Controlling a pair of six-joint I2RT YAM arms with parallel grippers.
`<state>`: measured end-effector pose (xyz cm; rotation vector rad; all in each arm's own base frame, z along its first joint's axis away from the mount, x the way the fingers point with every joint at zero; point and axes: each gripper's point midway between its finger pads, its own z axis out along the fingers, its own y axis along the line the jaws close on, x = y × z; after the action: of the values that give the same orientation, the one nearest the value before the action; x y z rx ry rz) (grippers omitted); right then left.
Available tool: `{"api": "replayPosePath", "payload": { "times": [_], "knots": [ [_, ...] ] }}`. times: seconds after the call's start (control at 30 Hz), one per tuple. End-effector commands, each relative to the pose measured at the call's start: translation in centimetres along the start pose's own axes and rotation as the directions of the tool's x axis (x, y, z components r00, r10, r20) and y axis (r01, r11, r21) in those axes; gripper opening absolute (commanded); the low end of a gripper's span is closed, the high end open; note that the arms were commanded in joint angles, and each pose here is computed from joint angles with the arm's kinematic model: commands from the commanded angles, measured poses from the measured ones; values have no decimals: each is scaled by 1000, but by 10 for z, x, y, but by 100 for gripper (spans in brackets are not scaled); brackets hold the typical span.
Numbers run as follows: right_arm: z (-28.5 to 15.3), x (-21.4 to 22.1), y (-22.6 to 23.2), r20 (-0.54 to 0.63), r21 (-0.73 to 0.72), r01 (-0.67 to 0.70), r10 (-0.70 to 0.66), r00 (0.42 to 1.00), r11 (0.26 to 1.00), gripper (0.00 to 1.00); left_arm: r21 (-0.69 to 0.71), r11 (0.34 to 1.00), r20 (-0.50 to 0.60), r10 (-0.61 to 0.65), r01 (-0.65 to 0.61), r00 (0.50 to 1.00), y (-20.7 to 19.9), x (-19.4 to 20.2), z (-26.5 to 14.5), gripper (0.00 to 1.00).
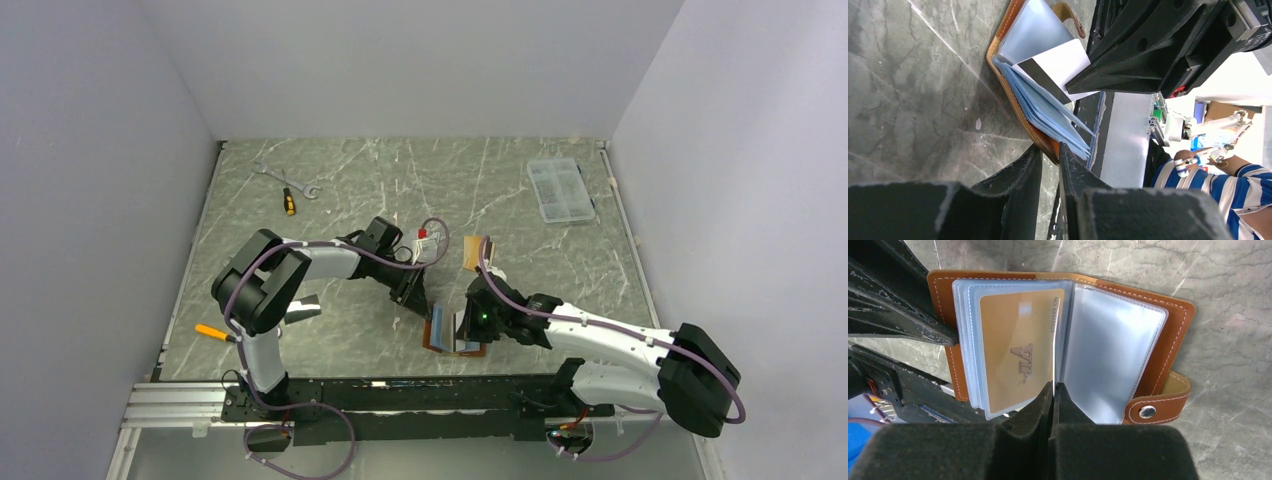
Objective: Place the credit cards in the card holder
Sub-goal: Turn over the card slot in the card holder.
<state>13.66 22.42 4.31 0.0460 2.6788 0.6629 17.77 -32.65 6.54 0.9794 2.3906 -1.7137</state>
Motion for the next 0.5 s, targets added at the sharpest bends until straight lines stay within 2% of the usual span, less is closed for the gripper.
{"api": "replayPosePath", "payload": {
  "times": [0.0, 0.13, 0.23, 0.4, 0.47],
  "knots": [
    [-1, -2, 4, 24, -28, -12, 12, 1000, 1000, 0, -13, 996, -11, 86, -86, 996, -4, -7, 5, 24],
    [0, 0, 3, 22, -32, -16, 17, 1000, 999, 0, -13, 998, -20, 65, -65, 998, -1, -6, 8, 27],
    [0, 1, 4, 20, -44, -16, 17, 1000, 999, 0, -37, 998, -24, 52, -53, 998, 3, -8, 9, 25],
    [-4, -2, 3, 33, -41, -8, 9, 999, 999, 0, -92, 994, -38, 53, -56, 998, 14, -10, 10, 2],
    [-8, -4, 2, 44, -34, -5, 7, 999, 999, 0, -115, 992, -49, 53, -59, 997, 17, -8, 9, 0]
  ]
}}
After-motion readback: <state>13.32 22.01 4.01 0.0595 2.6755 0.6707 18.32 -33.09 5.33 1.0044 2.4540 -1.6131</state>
